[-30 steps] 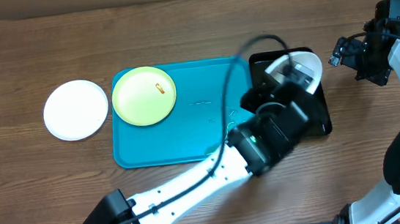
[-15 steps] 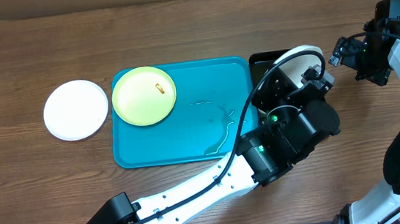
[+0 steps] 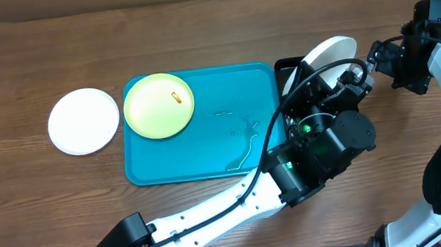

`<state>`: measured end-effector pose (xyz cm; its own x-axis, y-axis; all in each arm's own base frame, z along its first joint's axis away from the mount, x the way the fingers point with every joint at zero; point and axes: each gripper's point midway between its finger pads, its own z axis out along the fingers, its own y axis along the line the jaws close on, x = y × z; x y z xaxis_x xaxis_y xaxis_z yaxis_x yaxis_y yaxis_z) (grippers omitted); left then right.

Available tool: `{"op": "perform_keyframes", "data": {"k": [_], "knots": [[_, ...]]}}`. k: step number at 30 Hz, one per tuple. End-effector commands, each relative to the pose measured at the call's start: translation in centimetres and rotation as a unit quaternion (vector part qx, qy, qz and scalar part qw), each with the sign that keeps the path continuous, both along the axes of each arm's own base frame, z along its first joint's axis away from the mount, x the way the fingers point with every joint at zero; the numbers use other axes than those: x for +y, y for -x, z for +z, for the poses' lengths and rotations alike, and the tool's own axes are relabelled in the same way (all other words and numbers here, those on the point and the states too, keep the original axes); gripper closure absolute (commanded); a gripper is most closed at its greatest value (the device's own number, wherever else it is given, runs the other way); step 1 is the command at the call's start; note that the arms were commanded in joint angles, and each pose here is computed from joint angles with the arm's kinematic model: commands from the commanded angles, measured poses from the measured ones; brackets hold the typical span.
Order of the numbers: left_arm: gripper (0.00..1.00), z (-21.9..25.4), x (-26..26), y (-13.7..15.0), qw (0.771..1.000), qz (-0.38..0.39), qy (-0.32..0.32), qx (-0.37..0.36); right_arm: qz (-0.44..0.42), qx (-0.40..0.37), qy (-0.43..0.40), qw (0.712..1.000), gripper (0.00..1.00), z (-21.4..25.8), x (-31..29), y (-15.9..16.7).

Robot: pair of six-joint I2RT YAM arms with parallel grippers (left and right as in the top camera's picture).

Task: Clean dirty plates on tray and stack at the side
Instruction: 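Carry the white plate left and stack it on the first white plate, then release the plate and raise the left gripper off the stack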

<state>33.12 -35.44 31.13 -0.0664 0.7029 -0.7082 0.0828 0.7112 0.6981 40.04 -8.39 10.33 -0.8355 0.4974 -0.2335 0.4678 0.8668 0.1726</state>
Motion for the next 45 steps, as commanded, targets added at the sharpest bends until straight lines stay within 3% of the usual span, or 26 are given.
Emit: {"op": "perform_keyframes", "data": {"k": [1,7,11,15,21,26,29,33,39,45], "knots": [[0.96,0.8,0.5,-0.3,1.000,0.019,0.004,-0.009,-0.005,-0.013,0.005,1.000,0.00,0.9,-0.3,-0.4],[0.96,-0.8,2.5,-1.3,0.991,0.066,0.112,0.007,-0.005,-0.013,0.005,1.000,0.00,0.9,-0.3,-0.4],[0.96,-5.7,2.5,-1.8,0.979,0.045,0.169,0.108,-0.005,-0.013,0.005,1.000,0.00,0.9,-0.3,-0.4],[0.96,-9.7,3.6,-2.8,0.944,0.053,0.247,0.212,-0.005,-0.013,0.005,1.000,0.00,0.9,-0.3,-0.4],[0.96,-12.9,5.6,-5.5,0.859,0.035,0.360,0.362,-0.005,-0.013,0.005,1.000,0.00,0.9,-0.3,-0.4],[0.96,-13.1,10.0,-7.8,0.738,0.018,0.483,0.470,-0.005,-0.013,0.005,1.000,0.00,0.9,-0.3,-0.4],[0.96,-13.5,15.8,-9.1,0.682,0.048,0.535,0.497,-0.005,-0.013,0.005,1.000,0.00,0.9,-0.3,-0.4],[0.96,-15.0,24.9,-9.2,0.625,0.141,0.581,0.502,-0.005,-0.013,0.005,1.000,0.00,0.9,-0.3,-0.4],[0.96,-17.5,39.2,-6.5,0.605,0.292,0.582,0.458,-0.005,-0.013,0.005,1.000,0.00,0.9,-0.3,-0.4],[0.96,-19.1,51.2,-1.7,0.566,0.457,0.572,0.380,-0.005,-0.013,0.005,1.000,0.00,0.9,-0.3,-0.4]]}}
